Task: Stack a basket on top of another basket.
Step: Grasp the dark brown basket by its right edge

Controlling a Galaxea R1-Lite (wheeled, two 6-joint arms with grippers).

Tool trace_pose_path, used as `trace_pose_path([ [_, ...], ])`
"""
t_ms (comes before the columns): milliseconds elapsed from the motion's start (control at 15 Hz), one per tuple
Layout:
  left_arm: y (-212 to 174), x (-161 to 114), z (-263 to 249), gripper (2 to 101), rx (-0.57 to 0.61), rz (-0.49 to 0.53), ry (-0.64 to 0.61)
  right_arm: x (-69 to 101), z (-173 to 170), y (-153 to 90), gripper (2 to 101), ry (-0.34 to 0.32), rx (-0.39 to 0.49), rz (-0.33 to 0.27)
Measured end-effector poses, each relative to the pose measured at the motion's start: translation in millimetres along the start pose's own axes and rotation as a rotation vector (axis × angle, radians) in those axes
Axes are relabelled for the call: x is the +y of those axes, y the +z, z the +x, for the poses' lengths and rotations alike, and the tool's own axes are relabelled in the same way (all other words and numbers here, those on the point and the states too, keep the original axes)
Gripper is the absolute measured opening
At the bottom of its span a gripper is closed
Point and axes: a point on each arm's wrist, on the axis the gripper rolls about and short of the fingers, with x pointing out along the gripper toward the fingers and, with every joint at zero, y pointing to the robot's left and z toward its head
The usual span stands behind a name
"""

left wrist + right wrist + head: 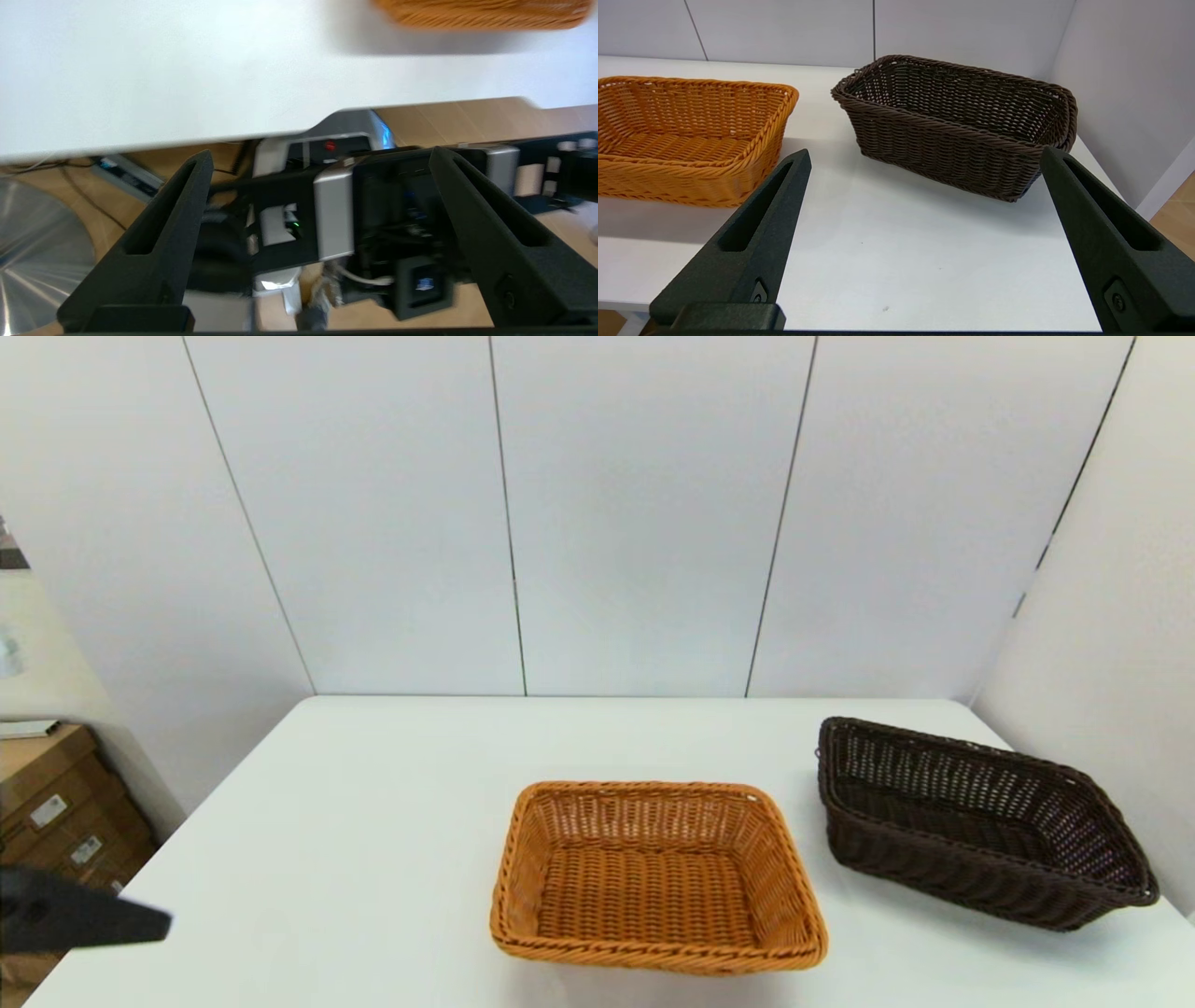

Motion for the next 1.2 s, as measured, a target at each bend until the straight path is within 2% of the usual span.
trace_pose_path([
  [333, -106, 40, -18, 95.8, -0.192, -0.080, 0.031, 0.0, 0, 0, 97.3, 0.000, 0.000, 0.000],
  [600, -168, 47, -11, 96.6, -0.348, -0.056, 0.049, 0.0, 0, 0, 97.3, 0.000, 0.000, 0.000],
  [867, -203, 49, 5, 97.0, -0.482, 0.014, 0.084, 0.0, 0, 0, 97.3, 0.000, 0.000, 0.001],
  [1200, -214, 58, 40, 97.1, -0.651, 0.056, 0.076, 0.0, 0, 0, 97.3, 0.000, 0.000, 0.000],
])
